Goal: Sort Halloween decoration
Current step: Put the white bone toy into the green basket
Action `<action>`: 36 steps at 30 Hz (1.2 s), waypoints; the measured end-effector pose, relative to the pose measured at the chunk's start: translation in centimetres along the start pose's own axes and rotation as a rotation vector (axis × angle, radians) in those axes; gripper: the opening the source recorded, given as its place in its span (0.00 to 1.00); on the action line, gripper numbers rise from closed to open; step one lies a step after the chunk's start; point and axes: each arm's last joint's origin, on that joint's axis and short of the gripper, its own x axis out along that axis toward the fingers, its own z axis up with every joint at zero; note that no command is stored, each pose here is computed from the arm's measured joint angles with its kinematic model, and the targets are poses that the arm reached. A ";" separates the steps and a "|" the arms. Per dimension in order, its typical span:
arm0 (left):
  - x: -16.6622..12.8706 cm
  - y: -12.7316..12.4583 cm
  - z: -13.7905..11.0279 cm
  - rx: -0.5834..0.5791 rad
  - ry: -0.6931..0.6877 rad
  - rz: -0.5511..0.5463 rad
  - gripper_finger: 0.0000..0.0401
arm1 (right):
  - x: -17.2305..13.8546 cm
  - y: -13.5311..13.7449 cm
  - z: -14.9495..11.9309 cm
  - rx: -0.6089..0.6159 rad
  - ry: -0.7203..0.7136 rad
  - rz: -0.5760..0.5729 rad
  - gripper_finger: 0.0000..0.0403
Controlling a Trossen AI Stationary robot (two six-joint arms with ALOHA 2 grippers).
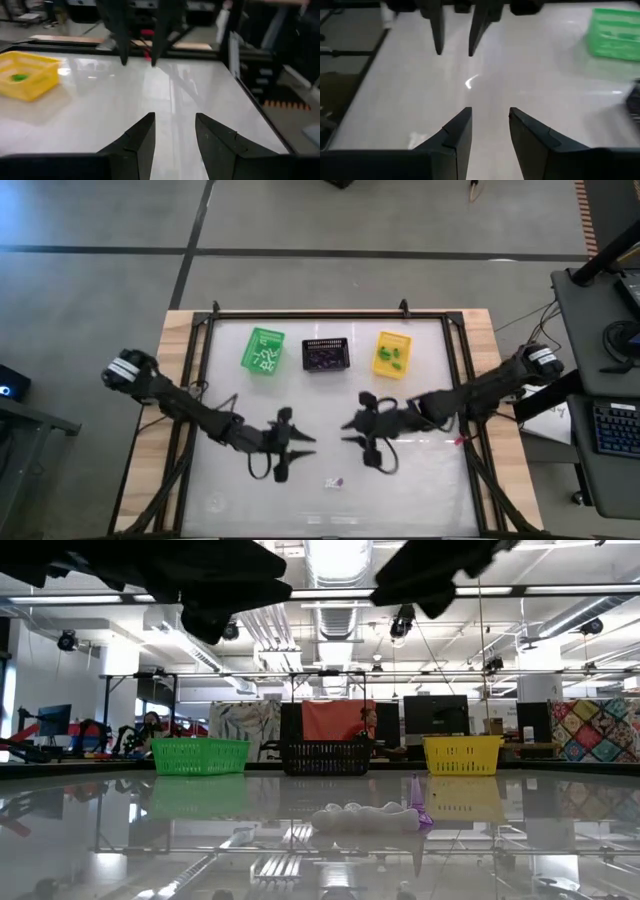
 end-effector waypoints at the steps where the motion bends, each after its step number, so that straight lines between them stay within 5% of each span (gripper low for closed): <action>1: 0.4 -0.6 -0.3 0.020 0.012 -0.011 0.31 | -0.3 0.5 -0.4 -0.009 -0.007 0.014 0.30; 11: 2.8 -4.8 -3.7 0.045 0.101 -0.087 0.32 | -1.1 4.4 -3.3 0.023 -0.001 0.061 0.30; 18: 4.8 -7.2 -5.2 0.064 0.126 -0.115 0.44 | -2.2 7.2 -4.6 0.045 0.026 0.145 0.30; 26: 6.7 -7.5 -8.3 0.126 0.182 -0.048 0.61 | -3.0 9.1 -5.7 0.058 0.045 0.183 0.29; 36: 7.2 -7.0 -10.6 0.133 0.223 0.005 0.62 | -3.3 9.7 -6.0 0.058 0.023 0.155 0.29</action>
